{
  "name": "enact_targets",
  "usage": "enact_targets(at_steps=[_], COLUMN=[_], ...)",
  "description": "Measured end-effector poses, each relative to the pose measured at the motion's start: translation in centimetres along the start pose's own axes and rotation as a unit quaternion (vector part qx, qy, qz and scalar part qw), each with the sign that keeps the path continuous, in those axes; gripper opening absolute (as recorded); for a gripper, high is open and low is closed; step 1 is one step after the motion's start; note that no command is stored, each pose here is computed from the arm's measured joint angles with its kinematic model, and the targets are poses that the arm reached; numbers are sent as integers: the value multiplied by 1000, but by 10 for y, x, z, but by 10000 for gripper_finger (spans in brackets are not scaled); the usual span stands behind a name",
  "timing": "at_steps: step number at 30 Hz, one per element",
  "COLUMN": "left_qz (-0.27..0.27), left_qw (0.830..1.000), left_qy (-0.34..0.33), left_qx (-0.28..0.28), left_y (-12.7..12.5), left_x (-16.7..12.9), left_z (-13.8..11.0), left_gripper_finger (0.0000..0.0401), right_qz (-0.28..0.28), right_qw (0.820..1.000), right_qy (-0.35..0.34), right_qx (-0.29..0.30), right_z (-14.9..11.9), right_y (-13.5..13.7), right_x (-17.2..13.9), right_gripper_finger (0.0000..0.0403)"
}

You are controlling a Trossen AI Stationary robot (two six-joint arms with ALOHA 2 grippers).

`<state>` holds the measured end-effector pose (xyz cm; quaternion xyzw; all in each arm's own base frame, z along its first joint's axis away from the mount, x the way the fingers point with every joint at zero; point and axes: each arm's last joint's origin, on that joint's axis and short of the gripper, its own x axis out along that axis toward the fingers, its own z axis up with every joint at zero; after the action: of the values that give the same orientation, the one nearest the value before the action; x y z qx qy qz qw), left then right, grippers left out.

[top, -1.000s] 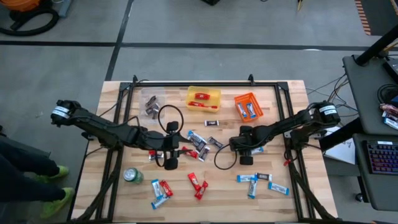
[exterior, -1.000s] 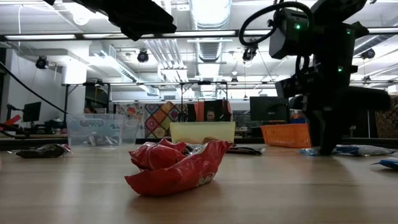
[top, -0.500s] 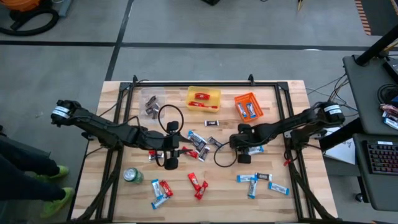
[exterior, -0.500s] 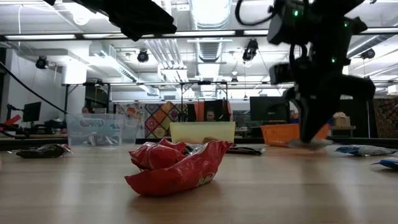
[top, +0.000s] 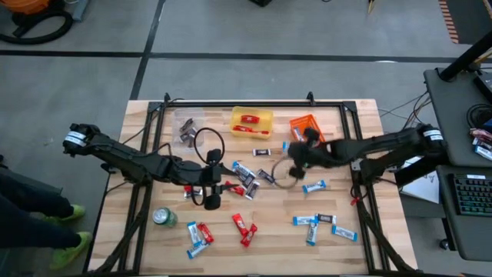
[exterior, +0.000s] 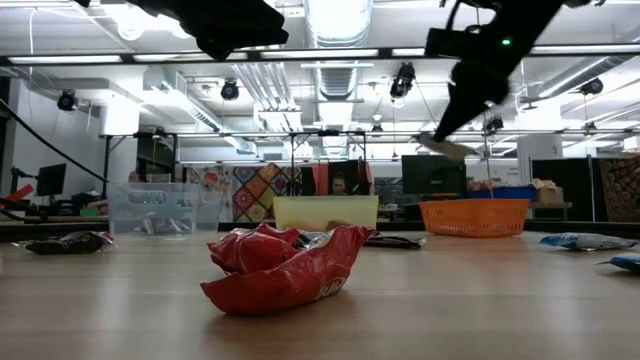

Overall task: Sort candy
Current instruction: Put the white chocolate bar into the orange bin, then put the red chocolate bar into the yellow bin

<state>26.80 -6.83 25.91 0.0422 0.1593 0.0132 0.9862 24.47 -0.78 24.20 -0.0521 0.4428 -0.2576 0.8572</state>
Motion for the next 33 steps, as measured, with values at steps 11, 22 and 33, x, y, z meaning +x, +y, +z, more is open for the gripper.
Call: enact_targets(at_steps=[11, 22, 33], left_qz=[0, 1, 1], left_qw=[1000, 1000, 1000], left_qy=[-12, -7, 10], left_qx=[-5, -10, -14], left_y=[0, 0, 0], left_x=[0, 0, 0], left_z=[2, 1, -2], left_gripper_finger=[139, 139, 139], right_qz=[-74, -92, -87], right_qw=[952, 930, 933], right_qy=[105, 177, 162], right_qx=[277, 310, 310], right_z=[-9, -36, -32], right_y=[-110, -126, -125], right_x=[44, 96, 90], right_gripper_finger=[8, 41, 127])
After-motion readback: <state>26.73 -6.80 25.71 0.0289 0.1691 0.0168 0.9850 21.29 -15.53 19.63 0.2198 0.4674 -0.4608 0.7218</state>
